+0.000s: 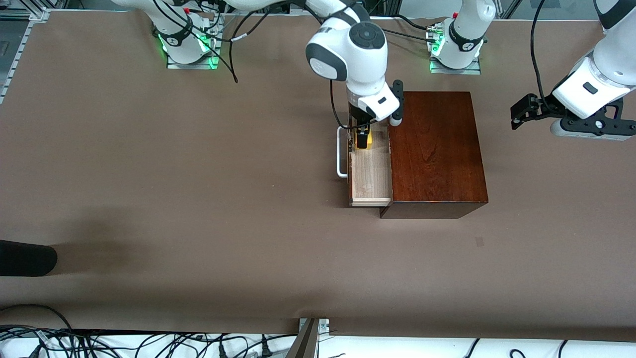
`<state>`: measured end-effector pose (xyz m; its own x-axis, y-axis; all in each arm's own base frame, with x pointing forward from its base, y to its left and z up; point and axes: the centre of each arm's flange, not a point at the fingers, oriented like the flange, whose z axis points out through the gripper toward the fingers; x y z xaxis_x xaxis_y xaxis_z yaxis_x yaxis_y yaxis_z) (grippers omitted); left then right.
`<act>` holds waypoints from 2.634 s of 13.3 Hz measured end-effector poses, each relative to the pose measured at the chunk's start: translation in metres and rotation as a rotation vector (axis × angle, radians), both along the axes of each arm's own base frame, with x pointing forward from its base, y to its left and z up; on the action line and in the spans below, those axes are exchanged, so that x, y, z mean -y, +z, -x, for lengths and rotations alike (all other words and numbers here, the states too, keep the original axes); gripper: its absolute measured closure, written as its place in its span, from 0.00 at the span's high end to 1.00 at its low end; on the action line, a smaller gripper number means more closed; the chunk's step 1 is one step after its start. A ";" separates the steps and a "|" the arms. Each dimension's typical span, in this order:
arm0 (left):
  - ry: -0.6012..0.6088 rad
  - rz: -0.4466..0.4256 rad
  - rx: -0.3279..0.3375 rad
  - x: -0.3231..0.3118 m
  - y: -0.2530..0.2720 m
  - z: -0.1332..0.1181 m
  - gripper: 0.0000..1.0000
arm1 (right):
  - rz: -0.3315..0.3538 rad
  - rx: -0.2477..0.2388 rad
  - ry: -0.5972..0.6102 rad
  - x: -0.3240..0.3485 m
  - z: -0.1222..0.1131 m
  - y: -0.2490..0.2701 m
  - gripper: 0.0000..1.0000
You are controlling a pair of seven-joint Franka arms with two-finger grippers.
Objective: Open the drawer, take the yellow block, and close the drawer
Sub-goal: 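Lower the right gripper into the drawer and grasp the yellow cube, then lift the yellow cube out with the right gripper while the left gripper returns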
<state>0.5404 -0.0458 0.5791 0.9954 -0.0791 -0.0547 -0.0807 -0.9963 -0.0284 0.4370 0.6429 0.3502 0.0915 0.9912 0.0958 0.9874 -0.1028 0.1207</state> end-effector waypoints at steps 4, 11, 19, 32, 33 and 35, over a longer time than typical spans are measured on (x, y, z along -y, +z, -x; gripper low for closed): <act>-0.003 -0.002 -0.024 0.000 -0.001 0.003 1.00 | 0.017 -0.009 0.026 0.000 0.000 -0.014 1.00; -0.012 0.000 -0.002 0.004 0.009 0.000 1.00 | 0.018 -0.012 0.048 -0.004 0.001 -0.035 0.94; -0.019 0.000 0.000 0.008 0.012 -0.001 1.00 | 0.018 -0.001 0.045 -0.004 -0.005 0.003 0.56; -0.797 0.212 -0.232 0.142 -0.043 0.006 1.00 | -0.018 0.004 -0.642 0.305 -0.203 0.200 0.56; -0.880 0.222 -0.267 0.182 -0.059 0.015 1.00 | -0.039 -0.045 -0.708 0.347 -0.214 0.198 0.56; -1.028 0.238 -0.326 0.272 -0.089 0.042 1.00 | -0.041 -0.100 -0.827 0.424 -0.221 0.194 0.56</act>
<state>0.4988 -0.3176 0.4901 0.3897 -0.9039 -0.1761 -0.8422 -0.4272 0.3290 0.6585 0.2190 0.5438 0.7983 0.5965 0.0829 0.5973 -0.8018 0.0168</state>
